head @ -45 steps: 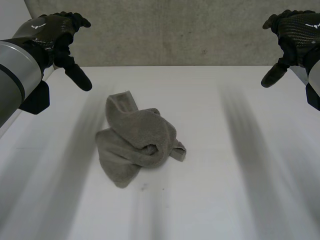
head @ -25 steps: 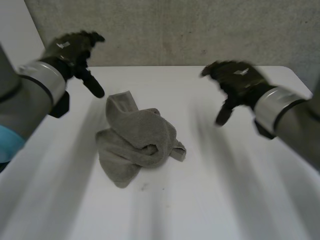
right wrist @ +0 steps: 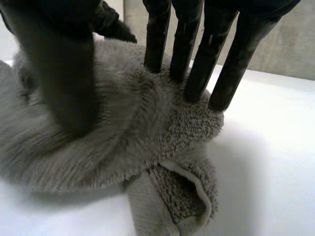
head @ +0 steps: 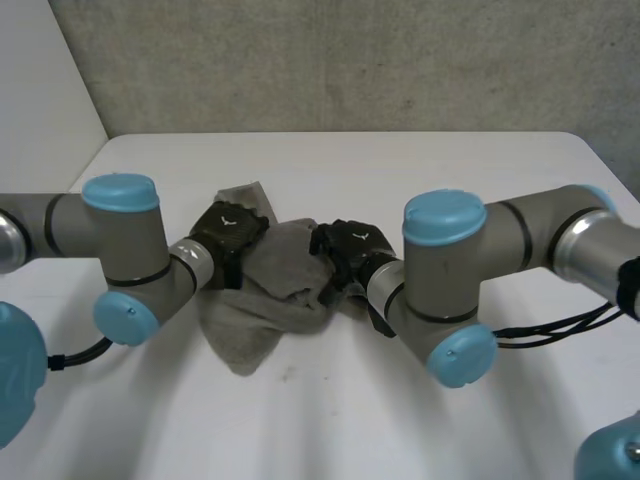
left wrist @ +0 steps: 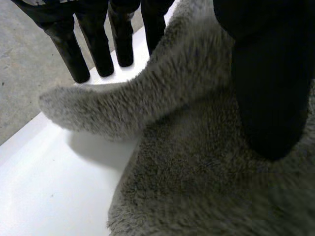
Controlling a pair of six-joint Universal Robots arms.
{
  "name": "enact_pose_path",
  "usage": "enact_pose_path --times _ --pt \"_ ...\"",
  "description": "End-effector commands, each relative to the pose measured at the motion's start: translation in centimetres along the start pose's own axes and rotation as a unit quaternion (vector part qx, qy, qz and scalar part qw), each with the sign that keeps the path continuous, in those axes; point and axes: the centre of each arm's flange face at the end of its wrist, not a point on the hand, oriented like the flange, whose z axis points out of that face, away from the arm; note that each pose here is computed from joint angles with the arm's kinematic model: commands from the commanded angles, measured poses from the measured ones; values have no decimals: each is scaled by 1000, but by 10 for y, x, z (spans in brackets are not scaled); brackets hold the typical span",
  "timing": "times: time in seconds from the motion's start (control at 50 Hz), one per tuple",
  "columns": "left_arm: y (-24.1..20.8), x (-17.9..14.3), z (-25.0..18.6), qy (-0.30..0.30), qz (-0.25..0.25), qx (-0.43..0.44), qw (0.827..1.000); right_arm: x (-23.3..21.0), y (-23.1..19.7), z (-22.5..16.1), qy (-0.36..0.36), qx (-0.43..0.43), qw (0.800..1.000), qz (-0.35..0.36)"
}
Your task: Fold the towel.
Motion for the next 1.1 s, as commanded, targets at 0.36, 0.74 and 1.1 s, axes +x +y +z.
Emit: enact_pose_path --times 0.36,0.74,1.1 --pt "-182 -42 -158 -116 -220 238 939 1 -225 -130 18 293 946 -135" --pt "-60 82 -207 41 -234 -31 971 5 -38 -162 -67 -113 876 -463" --pt "-80 46 -222 0 -249 3 968 35 -92 -148 27 -3 955 -295"
